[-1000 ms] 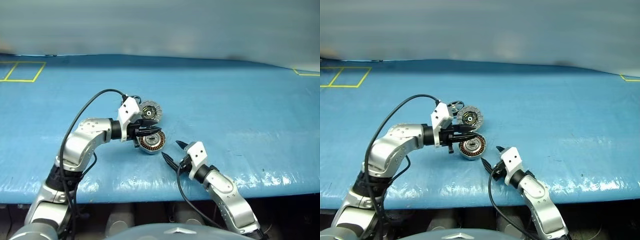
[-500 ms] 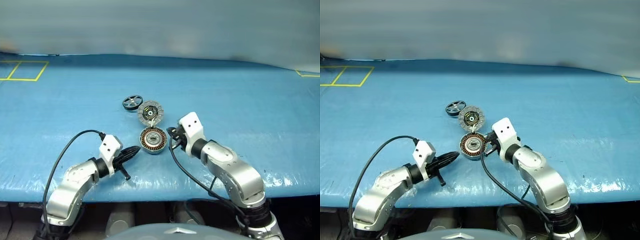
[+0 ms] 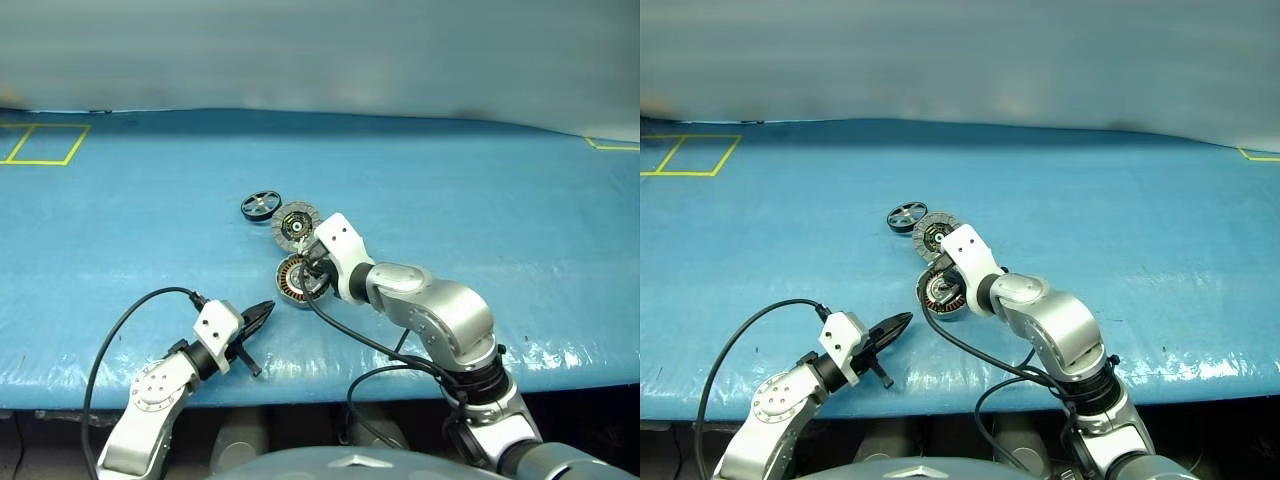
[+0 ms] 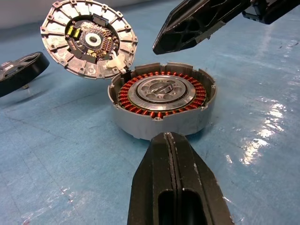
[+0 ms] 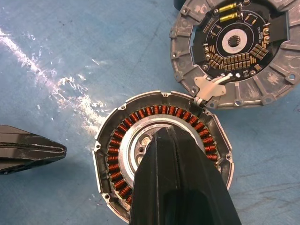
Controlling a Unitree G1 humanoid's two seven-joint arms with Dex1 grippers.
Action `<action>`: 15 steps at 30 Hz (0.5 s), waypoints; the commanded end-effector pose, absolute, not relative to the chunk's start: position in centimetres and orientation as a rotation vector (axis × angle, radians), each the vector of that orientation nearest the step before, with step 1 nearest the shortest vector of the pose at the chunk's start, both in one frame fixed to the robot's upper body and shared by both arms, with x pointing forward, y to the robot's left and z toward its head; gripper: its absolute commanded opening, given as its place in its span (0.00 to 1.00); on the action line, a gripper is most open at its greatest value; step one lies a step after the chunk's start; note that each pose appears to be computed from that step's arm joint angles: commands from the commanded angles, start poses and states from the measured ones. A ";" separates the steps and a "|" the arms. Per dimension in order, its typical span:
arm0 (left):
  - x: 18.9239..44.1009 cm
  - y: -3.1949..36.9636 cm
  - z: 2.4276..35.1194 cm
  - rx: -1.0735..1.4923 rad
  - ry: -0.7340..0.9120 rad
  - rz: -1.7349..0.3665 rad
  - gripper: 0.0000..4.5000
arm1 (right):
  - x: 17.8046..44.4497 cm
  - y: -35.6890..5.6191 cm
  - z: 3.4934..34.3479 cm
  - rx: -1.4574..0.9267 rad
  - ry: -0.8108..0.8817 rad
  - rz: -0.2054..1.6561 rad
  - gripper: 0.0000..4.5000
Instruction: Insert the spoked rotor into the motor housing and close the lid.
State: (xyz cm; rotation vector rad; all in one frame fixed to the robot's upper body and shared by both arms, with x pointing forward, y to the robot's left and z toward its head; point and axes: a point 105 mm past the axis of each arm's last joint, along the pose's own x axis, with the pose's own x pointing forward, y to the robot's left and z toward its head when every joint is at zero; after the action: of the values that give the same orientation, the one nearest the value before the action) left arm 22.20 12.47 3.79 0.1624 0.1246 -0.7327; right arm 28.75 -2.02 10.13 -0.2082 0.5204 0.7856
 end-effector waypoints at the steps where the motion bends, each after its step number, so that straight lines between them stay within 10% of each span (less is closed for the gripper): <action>1: 22.1 12.0 4.3 0.132 0.080 -0.726 0.00 | 28.9 -1.5 10.4 -0.224 0.513 0.805 0.00; 15: 22.1 11.6 4.2 0.080 0.086 -0.704 0.00 | 27.5 -0.9 8.8 -0.258 0.593 0.899 0.00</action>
State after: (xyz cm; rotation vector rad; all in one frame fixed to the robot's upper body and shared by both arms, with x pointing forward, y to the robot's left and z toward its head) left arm 22.08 11.88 3.52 0.1014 0.1187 -0.7071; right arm 27.80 -1.34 8.31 -0.2485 0.6095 0.8654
